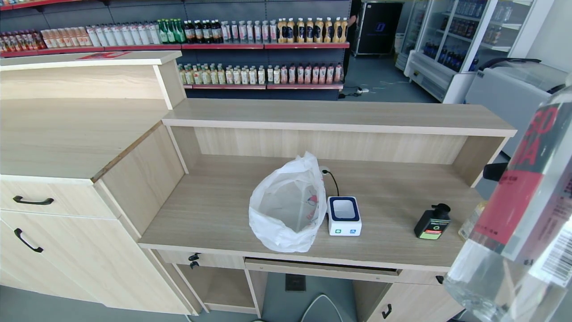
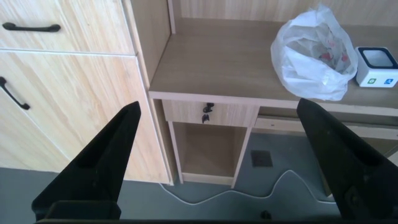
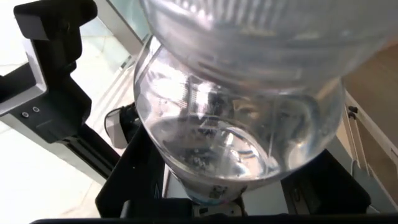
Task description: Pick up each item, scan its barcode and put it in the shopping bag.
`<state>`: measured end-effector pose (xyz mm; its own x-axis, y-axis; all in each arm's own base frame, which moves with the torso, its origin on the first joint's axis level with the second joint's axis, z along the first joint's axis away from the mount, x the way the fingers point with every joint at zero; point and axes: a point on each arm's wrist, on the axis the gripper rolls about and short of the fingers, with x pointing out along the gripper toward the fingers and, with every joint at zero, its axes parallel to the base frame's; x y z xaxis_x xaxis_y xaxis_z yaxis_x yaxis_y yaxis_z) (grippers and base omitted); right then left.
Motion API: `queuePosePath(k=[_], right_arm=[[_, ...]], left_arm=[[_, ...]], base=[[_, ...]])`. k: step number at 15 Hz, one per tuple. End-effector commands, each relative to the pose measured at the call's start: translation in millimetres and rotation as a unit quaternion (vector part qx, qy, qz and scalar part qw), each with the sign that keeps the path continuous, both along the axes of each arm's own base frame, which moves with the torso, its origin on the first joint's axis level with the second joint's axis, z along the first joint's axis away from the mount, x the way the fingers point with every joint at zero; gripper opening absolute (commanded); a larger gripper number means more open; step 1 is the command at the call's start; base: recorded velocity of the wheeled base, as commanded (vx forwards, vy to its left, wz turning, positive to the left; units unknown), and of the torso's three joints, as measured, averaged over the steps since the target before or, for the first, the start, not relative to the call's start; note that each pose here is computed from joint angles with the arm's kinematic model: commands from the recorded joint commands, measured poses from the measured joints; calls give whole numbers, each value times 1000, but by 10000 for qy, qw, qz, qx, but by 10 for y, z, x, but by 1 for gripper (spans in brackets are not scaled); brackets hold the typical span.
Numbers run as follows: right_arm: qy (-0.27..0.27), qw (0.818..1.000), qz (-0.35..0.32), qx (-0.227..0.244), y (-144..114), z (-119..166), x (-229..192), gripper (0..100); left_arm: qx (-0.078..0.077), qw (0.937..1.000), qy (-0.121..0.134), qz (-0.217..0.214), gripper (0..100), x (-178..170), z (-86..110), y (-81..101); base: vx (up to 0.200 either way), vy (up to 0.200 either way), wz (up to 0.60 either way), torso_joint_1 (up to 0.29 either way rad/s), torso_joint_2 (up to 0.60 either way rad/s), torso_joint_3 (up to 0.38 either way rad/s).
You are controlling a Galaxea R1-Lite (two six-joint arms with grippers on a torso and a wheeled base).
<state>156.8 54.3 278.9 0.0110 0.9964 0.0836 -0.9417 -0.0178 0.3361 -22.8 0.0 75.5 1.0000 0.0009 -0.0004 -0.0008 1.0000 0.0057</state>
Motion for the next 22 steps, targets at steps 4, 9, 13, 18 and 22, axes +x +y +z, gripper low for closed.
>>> queuePosePath(k=[4, 9, 13, 18, 22], right_arm=[[34, 10000, 3, -8, 2, -16, 9, 0], [65, 10000, -3, -10, 0, -30, -3, 0], [65, 10000, -4, -11, -4, -41, -20, 0], [65, 10000, -11, -9, -8, -49, -41, 0], [4, 9999, -107, -21, -20, -83, 3, 0]], left_arm=[[2, 10000, -2, 3, 100, 0, 0, 0], [2, 10000, -2, 3, 100, 0, 0, 0], [2, 10000, -2, 3, 100, 0, 0, 0], [2, 10000, -2, 3, 100, 0, 0, 0], [2, 10000, -2, 3, 100, 0, 0, 0]], base=[[0, 0, 0, 0, 0, 0], [0, 0, 0, 0, 0, 0], [0, 0, 0, 0, 0, 0], [0, 0, 0, 0, 0, 0], [0, 0, 0, 0, 0, 0]])
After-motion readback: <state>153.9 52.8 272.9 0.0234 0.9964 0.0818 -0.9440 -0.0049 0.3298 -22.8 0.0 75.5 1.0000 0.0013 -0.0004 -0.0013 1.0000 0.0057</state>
